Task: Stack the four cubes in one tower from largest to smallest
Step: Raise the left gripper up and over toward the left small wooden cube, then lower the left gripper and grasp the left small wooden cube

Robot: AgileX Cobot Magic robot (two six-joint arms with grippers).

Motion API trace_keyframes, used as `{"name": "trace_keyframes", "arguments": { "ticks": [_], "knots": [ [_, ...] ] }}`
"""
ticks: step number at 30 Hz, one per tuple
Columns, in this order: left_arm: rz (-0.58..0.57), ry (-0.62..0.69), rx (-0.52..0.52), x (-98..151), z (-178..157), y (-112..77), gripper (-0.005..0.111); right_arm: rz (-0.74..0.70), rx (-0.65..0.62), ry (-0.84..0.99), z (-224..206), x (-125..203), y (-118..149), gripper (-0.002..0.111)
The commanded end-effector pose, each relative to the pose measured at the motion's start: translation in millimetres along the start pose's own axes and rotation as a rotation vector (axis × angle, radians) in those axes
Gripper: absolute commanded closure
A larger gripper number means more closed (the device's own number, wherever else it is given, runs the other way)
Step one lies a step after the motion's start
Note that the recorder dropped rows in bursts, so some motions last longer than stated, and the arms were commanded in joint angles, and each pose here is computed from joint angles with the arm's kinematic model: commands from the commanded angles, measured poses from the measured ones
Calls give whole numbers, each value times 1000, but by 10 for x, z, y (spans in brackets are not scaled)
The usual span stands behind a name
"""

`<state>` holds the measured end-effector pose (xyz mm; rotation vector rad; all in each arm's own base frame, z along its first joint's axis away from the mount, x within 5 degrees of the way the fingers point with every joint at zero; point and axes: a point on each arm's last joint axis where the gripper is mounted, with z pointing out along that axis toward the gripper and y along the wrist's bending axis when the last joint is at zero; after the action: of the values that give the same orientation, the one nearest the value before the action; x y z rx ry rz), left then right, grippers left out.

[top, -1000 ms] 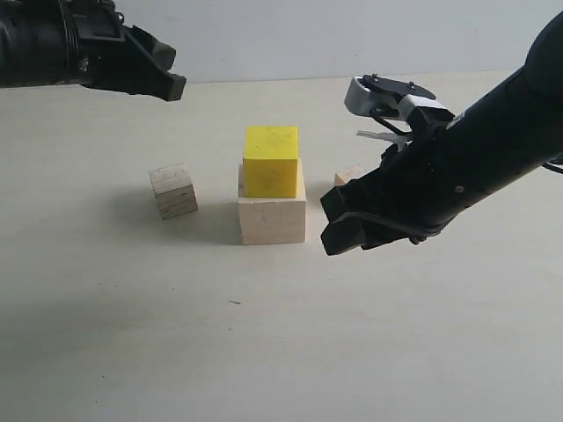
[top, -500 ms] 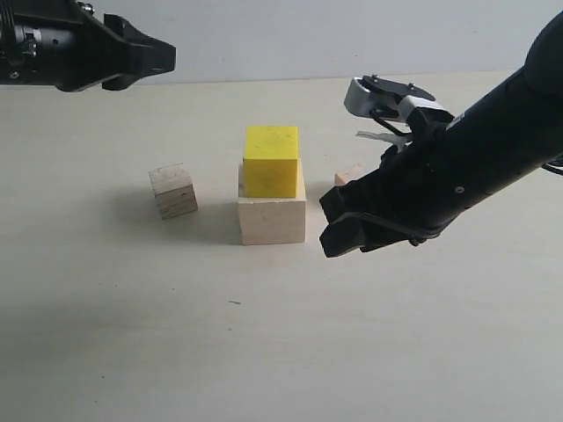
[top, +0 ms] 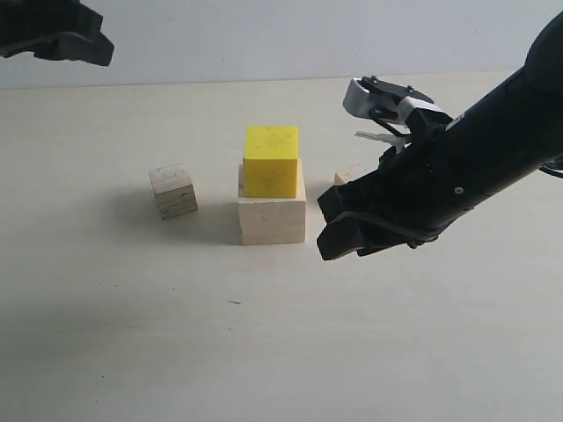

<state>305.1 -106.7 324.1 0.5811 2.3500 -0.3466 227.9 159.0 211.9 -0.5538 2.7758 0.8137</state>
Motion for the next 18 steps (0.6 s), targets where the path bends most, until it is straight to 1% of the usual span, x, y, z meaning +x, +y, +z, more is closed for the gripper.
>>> {"name": "trace_keyframes", "arguments": {
  "ticks": [1,3,6,7,11,13,16,18],
  "knots": [
    [43,94,-7,-85,248,-3,55,-1,-7,-11,-34,-10,14,62],
    [70,157,-10,-92,436,21,52,-1,-7,-11,-34,-10,14,62],
    [102,241,-21,-62,716,59,51,-1,-7,-11,-34,-10,14,62],
    [87,265,-24,-48,806,72,51,-1,-7,-11,-34,-10,14,62],
    [-8,330,-40,-20,1059,92,51,-7,-4,-18,-34,-16,11,62],
    [-88,345,-97,-19,1133,145,51,-7,-3,-19,-35,-18,10,62],
    [-254,350,-214,-8,1202,238,51,-7,-3,-19,-35,-18,10,62],
    [-316,360,-248,3,1220,259,51,-7,-2,-21,-35,-20,9,62]
  ]
}}
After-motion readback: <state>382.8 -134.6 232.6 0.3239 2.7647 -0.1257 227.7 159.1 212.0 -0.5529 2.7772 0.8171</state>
